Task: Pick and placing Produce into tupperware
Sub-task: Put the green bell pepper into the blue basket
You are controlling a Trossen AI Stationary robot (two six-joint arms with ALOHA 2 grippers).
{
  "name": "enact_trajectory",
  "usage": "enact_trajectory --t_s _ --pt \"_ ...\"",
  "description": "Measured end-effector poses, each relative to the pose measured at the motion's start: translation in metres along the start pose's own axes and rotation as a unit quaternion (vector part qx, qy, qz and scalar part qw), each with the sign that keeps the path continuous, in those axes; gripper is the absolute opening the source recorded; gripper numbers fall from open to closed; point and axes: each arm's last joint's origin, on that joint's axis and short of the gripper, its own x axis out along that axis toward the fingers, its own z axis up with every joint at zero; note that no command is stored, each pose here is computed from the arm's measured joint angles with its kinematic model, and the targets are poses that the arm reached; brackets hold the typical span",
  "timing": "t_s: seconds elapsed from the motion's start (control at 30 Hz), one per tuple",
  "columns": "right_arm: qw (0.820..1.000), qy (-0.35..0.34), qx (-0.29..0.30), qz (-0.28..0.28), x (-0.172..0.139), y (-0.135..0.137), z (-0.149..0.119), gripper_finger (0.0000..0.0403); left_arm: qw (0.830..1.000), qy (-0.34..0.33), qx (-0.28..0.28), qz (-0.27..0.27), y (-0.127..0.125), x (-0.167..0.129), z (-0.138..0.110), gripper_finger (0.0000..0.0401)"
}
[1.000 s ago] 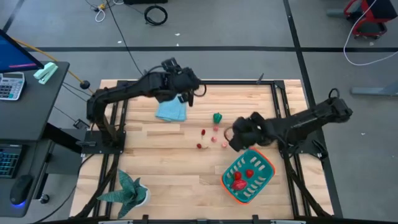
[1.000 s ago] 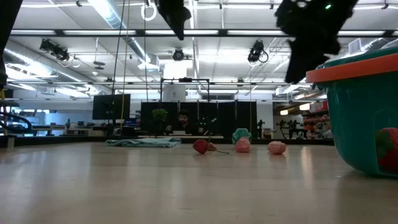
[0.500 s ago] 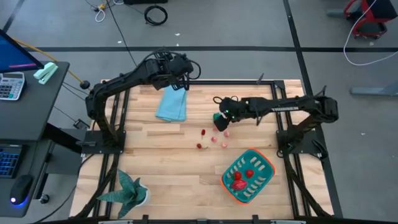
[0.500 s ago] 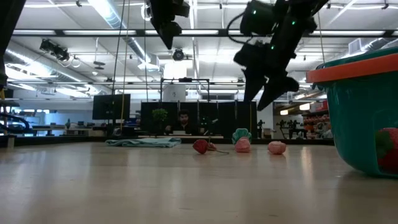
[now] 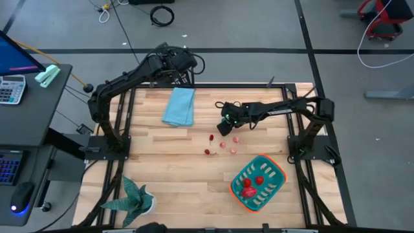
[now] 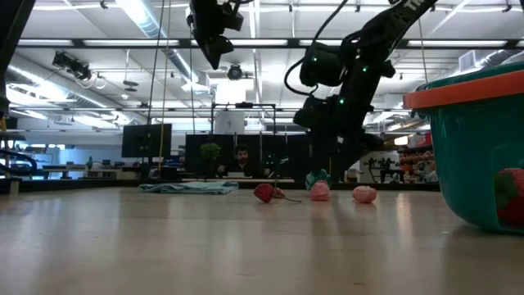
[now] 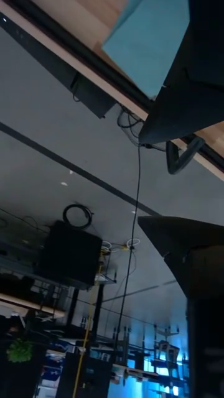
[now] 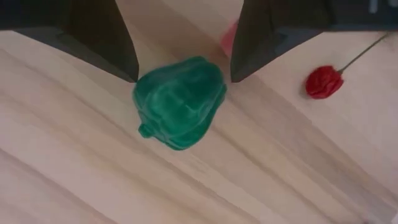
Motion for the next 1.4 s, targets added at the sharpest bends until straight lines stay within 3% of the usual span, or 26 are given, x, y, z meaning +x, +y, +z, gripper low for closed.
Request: enact_trajectory --t_s 0.37,0.77,1.0,1.17,1.4 --pt "0.999 -0.040 0.011 0.000 0.006 -0.003 0.011 0.0264 1.000 0.001 -0.002 0.001 0.001 0.001 0.000 0.0199" --pt "0.999 -0.017 -0.018 -0.020 0.035 -0.009 0.008 0.0264 1.000 0.001 -0.001 0.000 0.000 0.000 0.000 0.0196" --pt "1.000 -0.020 -0.018 -0.015 0.034 -0.008 0.009 0.0262 1.000 0.001 -0.002 0.001 0.001 0.001 0.000 0.0193" --pt "1.000 -0.020 -0.019 -0.004 0.030 -0.007 0.010 0.0239 1.000 0.001 -0.002 0.000 0.001 0.001 0.000 0.0192" --pt "0.998 -0.047 -0.027 0.022 0.003 -0.002 0.015 0.0223 1.000 0.001 -0.002 0.000 0.001 0.001 0.000 0.0189"
